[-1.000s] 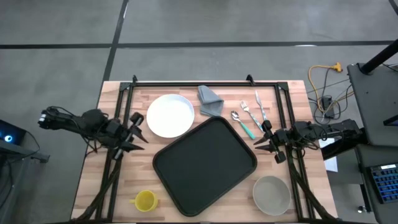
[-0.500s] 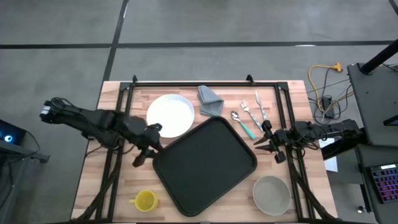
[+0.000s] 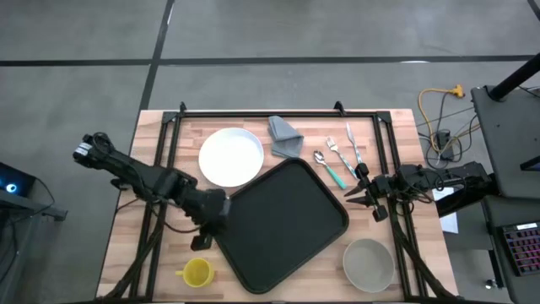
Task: Set up tray
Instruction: Put the yellow mug on the black tray
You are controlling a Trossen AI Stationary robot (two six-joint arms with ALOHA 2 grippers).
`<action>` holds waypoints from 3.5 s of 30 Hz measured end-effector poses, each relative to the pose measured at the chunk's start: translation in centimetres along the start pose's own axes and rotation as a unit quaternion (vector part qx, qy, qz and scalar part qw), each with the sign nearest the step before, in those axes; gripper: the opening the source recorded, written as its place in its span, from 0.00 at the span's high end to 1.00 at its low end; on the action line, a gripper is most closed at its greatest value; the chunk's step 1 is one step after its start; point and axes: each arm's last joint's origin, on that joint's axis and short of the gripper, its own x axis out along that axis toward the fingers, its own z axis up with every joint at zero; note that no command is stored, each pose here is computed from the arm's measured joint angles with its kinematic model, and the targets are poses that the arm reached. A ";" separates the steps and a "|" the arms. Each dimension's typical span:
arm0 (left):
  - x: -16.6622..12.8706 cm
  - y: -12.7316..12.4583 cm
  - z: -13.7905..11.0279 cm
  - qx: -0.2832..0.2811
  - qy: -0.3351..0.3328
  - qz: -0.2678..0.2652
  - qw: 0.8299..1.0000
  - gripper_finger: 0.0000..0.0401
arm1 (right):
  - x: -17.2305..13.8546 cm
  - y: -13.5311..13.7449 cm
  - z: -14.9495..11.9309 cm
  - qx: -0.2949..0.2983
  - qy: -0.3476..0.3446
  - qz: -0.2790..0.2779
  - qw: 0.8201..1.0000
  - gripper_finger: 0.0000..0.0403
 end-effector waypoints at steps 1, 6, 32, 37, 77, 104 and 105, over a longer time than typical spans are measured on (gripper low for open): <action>0.2 -0.3 -0.1 -0.007 0.003 0.001 1.000 0.74 | 0.0 0.0 0.0 0.000 0.000 0.000 1.000 0.83; 0.9 -1.8 -1.4 -0.056 0.011 0.013 0.998 0.74 | 0.0 0.0 0.0 0.000 0.000 0.000 1.000 0.83; 3.6 -5.5 -5.7 -0.151 0.074 0.052 0.984 0.74 | 0.0 0.0 0.0 0.000 0.000 0.000 1.000 0.83; 4.8 -5.5 -5.9 -0.152 0.099 0.063 0.981 0.74 | 0.0 0.0 0.0 0.000 0.000 0.000 1.000 0.83; 9.8 -4.8 -7.4 -0.173 0.186 0.130 0.958 0.74 | 0.0 0.0 0.0 0.000 0.000 0.000 1.000 0.83; 11.7 -3.8 -8.6 -0.175 0.195 0.121 0.957 0.77 | 0.0 0.0 0.0 0.000 0.000 0.000 1.000 0.83; 11.7 -3.8 -8.7 -0.172 0.197 0.119 0.958 0.79 | 0.0 0.0 0.0 0.000 0.000 0.000 1.000 0.83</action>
